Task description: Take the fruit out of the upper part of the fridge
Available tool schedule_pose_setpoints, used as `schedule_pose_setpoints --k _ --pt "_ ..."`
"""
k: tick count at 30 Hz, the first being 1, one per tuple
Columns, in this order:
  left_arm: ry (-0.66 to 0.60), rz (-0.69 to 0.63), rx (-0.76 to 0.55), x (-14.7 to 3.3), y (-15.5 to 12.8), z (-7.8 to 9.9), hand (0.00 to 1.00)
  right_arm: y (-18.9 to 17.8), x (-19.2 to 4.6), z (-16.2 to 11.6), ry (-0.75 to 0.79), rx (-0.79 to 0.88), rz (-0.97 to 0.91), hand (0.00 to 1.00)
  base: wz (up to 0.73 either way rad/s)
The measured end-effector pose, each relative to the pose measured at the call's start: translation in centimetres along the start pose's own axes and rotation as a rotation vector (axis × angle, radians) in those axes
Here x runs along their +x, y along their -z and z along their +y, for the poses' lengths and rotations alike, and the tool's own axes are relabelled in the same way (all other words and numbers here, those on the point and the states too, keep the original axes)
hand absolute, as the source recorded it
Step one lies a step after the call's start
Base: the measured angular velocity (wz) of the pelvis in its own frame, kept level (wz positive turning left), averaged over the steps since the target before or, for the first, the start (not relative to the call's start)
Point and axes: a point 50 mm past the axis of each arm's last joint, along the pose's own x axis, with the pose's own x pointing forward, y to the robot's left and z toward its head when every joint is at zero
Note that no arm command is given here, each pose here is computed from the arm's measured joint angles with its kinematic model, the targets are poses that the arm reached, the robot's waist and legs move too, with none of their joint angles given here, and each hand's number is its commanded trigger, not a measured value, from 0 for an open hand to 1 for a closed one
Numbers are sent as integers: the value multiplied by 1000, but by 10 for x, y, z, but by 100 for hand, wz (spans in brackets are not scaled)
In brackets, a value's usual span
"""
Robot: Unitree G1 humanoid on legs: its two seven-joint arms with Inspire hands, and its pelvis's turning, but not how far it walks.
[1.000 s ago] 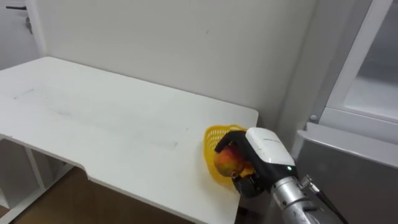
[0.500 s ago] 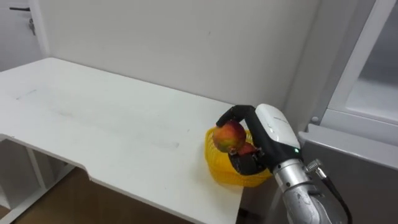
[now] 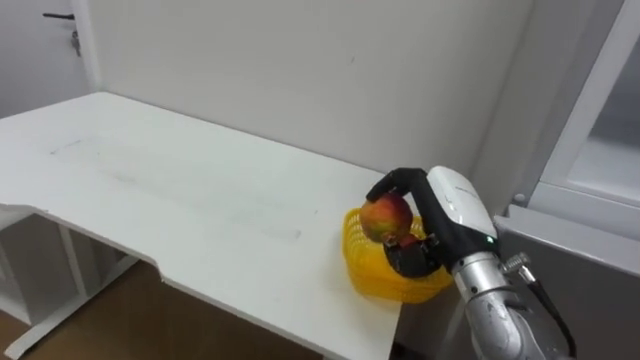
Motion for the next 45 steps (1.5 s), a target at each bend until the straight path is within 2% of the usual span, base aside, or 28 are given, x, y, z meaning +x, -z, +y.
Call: schedule_pose_setpoints --k 7,17,18,19,45 --pt "-45 3 14 -2 0 17 0 27 10 -6 65 -58 141 100 6" --pt "-62 16 11 -1 -3 22 0 42 12 -22 117 -118 184 100 1" --pt "-63 16 12 -1 -4 22 0 43 13 -24 118 -123 188 13 0" --pt "-64 16 12 -1 -4 22 0 42 14 -25 120 -127 190 0 0" --pt "-123 23 10 -1 -3 25 0 41 18 -28 110 -84 220 0 0"
